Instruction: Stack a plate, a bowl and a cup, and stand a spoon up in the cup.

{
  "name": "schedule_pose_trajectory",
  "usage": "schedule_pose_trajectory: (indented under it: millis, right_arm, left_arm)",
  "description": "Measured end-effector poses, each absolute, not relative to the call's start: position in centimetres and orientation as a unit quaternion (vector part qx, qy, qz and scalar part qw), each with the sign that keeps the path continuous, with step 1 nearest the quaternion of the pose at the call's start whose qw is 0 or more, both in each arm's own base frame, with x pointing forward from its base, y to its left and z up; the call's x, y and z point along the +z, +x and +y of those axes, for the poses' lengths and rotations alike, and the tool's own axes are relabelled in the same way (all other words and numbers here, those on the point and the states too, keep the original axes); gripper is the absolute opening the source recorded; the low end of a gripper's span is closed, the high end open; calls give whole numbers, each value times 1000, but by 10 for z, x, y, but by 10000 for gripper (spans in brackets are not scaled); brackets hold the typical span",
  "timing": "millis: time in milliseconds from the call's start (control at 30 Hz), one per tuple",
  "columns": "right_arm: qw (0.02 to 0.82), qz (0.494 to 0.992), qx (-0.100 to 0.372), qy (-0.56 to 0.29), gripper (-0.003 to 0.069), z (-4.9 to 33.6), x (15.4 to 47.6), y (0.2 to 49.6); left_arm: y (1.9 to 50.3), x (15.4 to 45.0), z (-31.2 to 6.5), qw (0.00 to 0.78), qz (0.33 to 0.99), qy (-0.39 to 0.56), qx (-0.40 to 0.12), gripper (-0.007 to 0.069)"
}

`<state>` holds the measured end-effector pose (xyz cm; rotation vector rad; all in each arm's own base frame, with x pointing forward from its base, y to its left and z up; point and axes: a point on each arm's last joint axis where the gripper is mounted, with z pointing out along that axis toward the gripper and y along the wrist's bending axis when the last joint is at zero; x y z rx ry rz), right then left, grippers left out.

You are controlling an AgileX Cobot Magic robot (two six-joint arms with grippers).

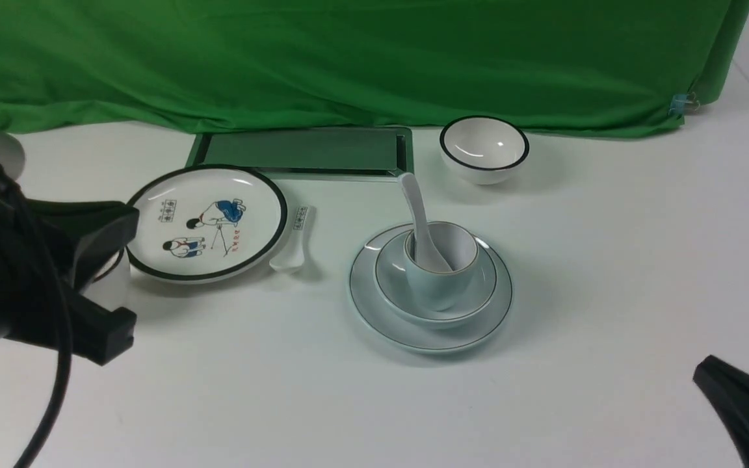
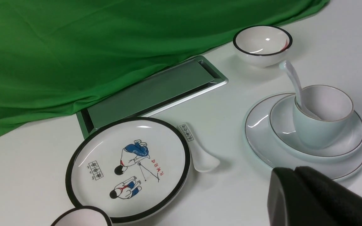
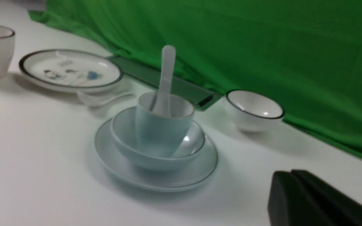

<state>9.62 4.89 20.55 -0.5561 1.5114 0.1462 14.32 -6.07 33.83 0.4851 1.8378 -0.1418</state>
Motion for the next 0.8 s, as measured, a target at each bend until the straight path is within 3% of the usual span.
schedule_pose_trajectory:
  millis: [267, 467, 667, 800]
  right_arm:
    - [733, 665, 12, -145, 11, 17, 216, 74]
    - [692, 717, -39, -79, 11, 3, 200, 57]
    - [631, 775, -26, -40, 11, 1, 185, 55]
    - [624, 781, -22, -35, 14, 1, 183, 55]
  left_arm:
    - [143, 338, -61, 576, 789, 207, -61, -36]
    - [143, 337, -61, 576, 789, 207, -61, -36]
    - [144, 337, -61, 574, 790, 206, -62, -36]
    - [144, 337, -61, 574, 790, 206, -62, -36]
